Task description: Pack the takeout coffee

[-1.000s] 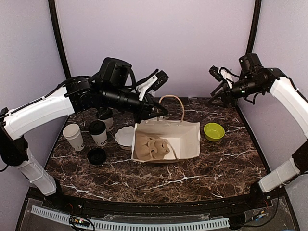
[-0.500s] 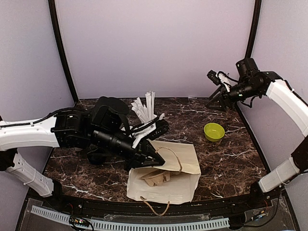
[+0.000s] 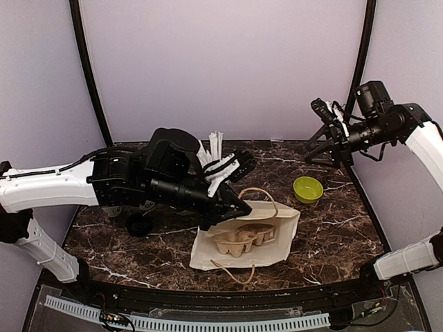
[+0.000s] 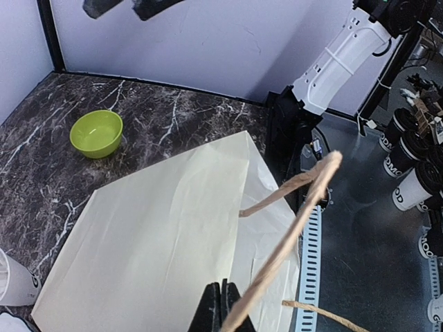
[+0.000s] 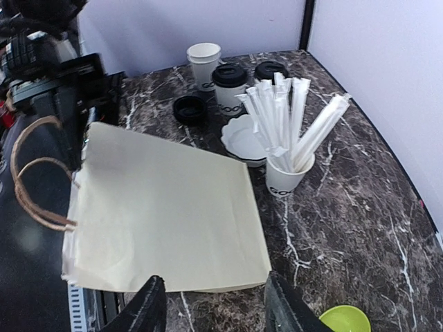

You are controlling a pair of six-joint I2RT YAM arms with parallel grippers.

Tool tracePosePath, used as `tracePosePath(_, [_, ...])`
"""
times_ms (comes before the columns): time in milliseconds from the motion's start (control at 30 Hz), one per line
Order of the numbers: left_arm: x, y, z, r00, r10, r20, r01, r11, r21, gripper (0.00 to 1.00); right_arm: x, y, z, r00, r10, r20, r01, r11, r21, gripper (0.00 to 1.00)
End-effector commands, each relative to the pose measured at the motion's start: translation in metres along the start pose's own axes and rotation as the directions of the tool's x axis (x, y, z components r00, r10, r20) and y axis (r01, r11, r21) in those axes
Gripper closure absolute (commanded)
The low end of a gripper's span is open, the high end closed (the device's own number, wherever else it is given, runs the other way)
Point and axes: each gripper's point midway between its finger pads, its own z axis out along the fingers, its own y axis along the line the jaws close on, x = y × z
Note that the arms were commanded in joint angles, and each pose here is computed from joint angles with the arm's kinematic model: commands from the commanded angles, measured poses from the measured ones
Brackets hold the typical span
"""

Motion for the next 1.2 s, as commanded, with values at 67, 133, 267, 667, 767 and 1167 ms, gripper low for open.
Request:
tracePosePath(67, [-0.018, 0.022, 0.006, 1.000, 0.000, -0.001, 0.000, 0.996, -0.093, 1.00, -0.016, 0.065, -0.003, 0.996, -0.088, 0.019, 0.090, 0.968, -0.236, 0.57])
tracePosePath(133, [-0.016, 0.028, 0.008, 1.000, -0.011, -0.008, 0.011, 0.995, -0.101, 1.00, -0.019, 0.089, 0.002, 0.987, -0.159, 0.010, 0.156, 0.948, -0.277, 0.59])
tracePosePath(267, [-0.017, 0.040, 0.009, 0.998, -0.057, 0.005, 0.058, 0.991, -0.122, 1.00, -0.026, 0.117, 0.012, 0.976, -0.216, 0.010, 0.203, 0.902, -0.380, 0.64])
tracePosePath(667, [-0.032, 0.041, -0.001, 0.985, -0.160, 0.071, 0.167, 0.980, -0.106, 1.00, -0.005, 0.133, 0.103, 0.849, -0.472, -0.239, 0.415, 0.874, -0.253, 0.69])
tracePosePath(767, [-0.036, 0.040, -0.006, 0.982, -0.166, 0.085, 0.175, 0.979, -0.106, 1.00, 0.003, 0.119, 0.119, 0.822, -0.479, -0.308, 0.448, 0.878, -0.169, 0.69])
tracePosePath(1167, [-0.043, 0.039, -0.028, 0.976, -0.192, 0.104, 0.204, 0.971, -0.126, 0.48, 0.054, 0.125, 0.154, 0.631, -0.612, -0.477, 0.612, 0.770, -0.179, 0.61])
